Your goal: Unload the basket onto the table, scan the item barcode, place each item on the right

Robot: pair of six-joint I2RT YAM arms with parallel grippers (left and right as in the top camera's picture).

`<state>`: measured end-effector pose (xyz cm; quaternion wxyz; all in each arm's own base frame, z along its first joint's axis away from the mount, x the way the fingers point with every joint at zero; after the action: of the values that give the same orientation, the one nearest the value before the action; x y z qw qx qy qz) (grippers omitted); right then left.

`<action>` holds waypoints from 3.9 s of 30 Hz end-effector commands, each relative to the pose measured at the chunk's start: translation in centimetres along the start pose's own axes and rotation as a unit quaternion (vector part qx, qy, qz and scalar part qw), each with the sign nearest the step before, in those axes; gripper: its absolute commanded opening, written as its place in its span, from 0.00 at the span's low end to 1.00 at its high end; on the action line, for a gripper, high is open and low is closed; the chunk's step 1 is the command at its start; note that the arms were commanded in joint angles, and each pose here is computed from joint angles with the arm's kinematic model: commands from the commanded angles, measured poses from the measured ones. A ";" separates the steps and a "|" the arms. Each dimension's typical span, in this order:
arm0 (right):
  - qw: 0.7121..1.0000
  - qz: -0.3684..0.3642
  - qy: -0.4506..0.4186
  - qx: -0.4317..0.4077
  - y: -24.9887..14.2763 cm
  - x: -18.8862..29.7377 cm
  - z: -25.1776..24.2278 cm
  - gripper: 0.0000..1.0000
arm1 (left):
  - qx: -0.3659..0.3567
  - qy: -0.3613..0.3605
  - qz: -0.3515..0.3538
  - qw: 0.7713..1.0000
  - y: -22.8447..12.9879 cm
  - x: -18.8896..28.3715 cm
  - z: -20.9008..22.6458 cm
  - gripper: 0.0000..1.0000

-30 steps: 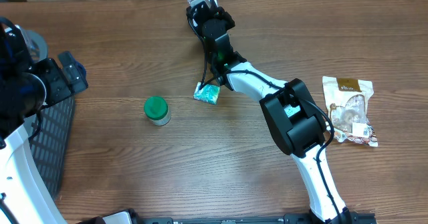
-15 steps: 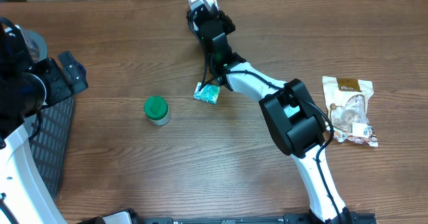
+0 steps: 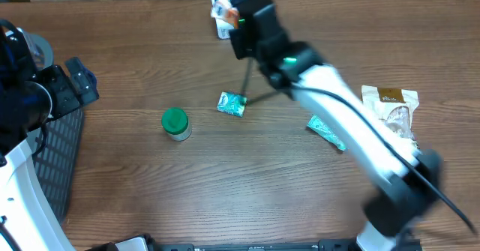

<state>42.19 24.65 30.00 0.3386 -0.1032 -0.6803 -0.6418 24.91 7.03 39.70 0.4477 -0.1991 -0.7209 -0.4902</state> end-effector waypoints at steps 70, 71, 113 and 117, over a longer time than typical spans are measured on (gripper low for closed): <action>0.920 0.312 0.239 0.015 -18.7 -13.5 0.8 0.56 | -0.008 -0.002 -0.002 1.000 0.1 0.1 0.0 1.00; 0.920 0.309 0.239 0.016 -18.8 -13.8 0.8 0.56 | -0.008 -0.002 -0.002 1.000 0.1 0.1 0.0 1.00; 0.869 0.388 -0.080 -0.296 -20.3 -10.6 -2.3 0.39 | -0.008 -0.002 -0.002 1.000 0.1 0.1 0.0 0.99; 0.879 0.416 -0.025 -0.233 -20.8 -10.0 -0.8 0.64 | -0.008 -0.002 -0.002 1.000 0.1 0.1 0.0 1.00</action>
<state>38.15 22.40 5.54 0.4992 -0.5052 -0.3923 -0.5845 24.91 7.03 39.70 0.4477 -0.1991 -0.7209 -0.4902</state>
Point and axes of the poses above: each gripper's point midway between its finger pads, its own x axis back along the fingers, its own z axis along the line the jaws close on, y = z × x, the point moved 3 cm from there along x, back along the fingers
